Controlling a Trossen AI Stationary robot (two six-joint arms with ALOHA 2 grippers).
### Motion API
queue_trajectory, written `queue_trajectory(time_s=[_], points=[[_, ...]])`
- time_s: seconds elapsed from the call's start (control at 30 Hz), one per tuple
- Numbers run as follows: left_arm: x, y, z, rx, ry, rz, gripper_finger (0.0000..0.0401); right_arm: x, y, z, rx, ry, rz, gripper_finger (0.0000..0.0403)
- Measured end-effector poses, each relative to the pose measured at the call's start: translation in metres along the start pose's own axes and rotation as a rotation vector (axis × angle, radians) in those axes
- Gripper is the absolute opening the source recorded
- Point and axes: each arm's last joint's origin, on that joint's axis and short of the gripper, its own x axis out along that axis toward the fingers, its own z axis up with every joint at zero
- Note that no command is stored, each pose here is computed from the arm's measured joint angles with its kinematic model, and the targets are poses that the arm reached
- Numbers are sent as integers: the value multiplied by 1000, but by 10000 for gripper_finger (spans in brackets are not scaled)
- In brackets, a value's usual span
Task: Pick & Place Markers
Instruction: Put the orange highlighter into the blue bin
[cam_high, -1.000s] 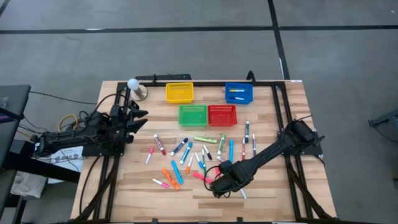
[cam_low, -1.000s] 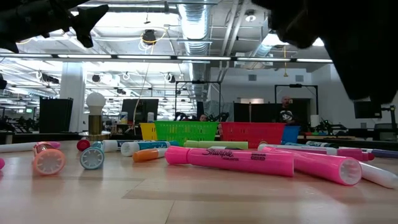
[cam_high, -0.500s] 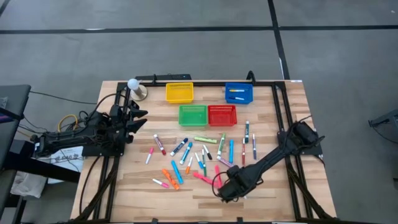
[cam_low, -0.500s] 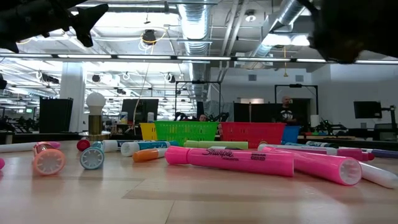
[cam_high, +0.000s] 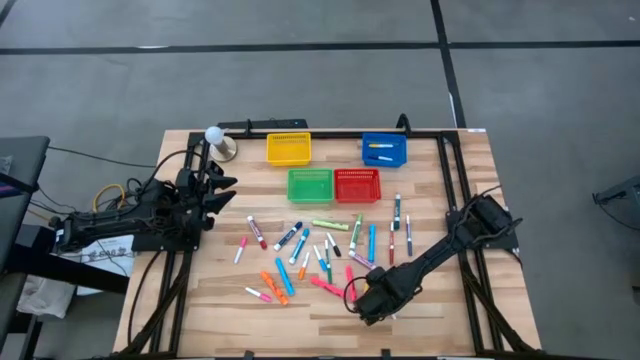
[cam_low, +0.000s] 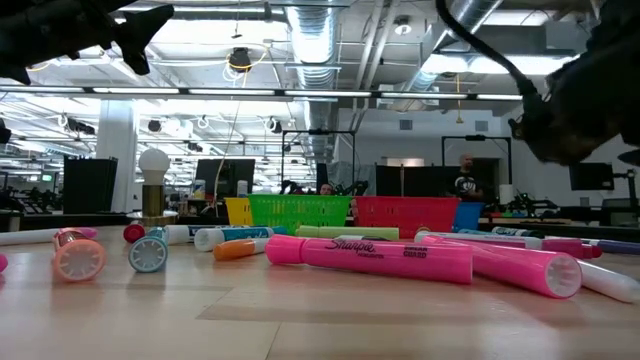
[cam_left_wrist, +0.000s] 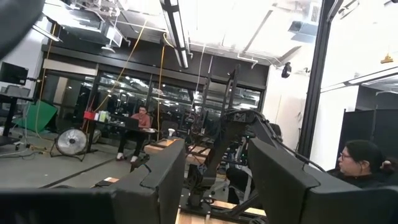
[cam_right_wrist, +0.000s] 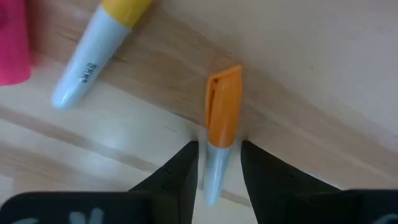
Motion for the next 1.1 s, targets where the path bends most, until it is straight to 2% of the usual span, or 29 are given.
queue_trajectory(time_s=[0.4, 0.8, 1.03, 1.1], points=[[0, 0, 0, 0, 0, 0, 176, 8, -5, 2, -6, 4, 10, 106], [0, 0, 0, 0, 0, 0, 176, 5, -6, 8, 22, 6, 0, 24], [0, 0, 0, 0, 0, 0, 176, -13, -12, 3, 42, 9, 30, 33], [0, 0, 0, 0, 0, 0, 176, -27, -12, -1, 41, 16, 75, 37]])
